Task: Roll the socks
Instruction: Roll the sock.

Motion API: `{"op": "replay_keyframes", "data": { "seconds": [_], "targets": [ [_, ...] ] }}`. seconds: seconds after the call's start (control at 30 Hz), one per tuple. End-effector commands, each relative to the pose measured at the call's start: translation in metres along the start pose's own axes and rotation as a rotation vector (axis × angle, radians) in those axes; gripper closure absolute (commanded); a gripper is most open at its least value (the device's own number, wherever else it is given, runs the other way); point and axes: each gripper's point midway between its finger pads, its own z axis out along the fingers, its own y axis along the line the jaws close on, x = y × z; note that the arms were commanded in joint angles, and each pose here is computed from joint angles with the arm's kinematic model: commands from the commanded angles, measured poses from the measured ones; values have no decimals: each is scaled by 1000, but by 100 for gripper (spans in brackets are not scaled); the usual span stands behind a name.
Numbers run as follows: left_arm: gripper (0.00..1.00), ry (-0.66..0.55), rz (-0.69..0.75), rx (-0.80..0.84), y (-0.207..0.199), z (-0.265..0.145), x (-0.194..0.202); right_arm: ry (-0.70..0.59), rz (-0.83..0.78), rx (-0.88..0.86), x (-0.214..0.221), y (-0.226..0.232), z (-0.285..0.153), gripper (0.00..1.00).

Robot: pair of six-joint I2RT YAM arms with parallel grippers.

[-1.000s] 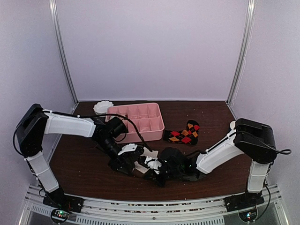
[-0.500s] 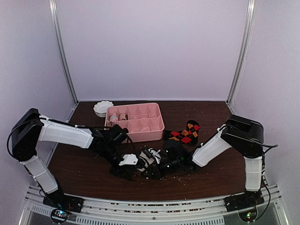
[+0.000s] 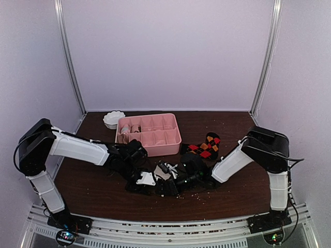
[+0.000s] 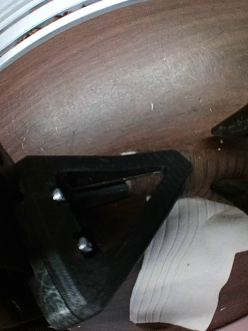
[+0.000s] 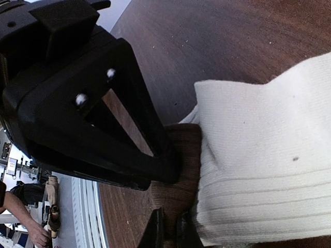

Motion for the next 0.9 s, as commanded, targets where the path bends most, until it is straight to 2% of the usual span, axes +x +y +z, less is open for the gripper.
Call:
{"op": "replay_keyframes", "data": {
  "seconds": [0.0,0.27,0.37,0.5,0.57,0.7,0.87],
  "targets": [
    [76,76,20,-26,10,12,13,244,250,269,102,-83,-13,100],
    [75,139,6,-11,14,20,23,237,233,250,103,-78,-17,97],
    [79,159,-4,11,14,21,25,211,224,248,101,-77,-22,94],
    [100,156,-30,66,12,20,19,157,163,304,94,-79,-37,77],
    [100,141,-69,131,6,19,14,113,111,353,89,-80,-50,70],
    [100,84,-192,265,-2,17,4,13,14,452,74,-80,-78,66],
    [100,31,-321,399,-6,9,-5,-133,-81,598,55,-83,-116,48]
  ]
}}
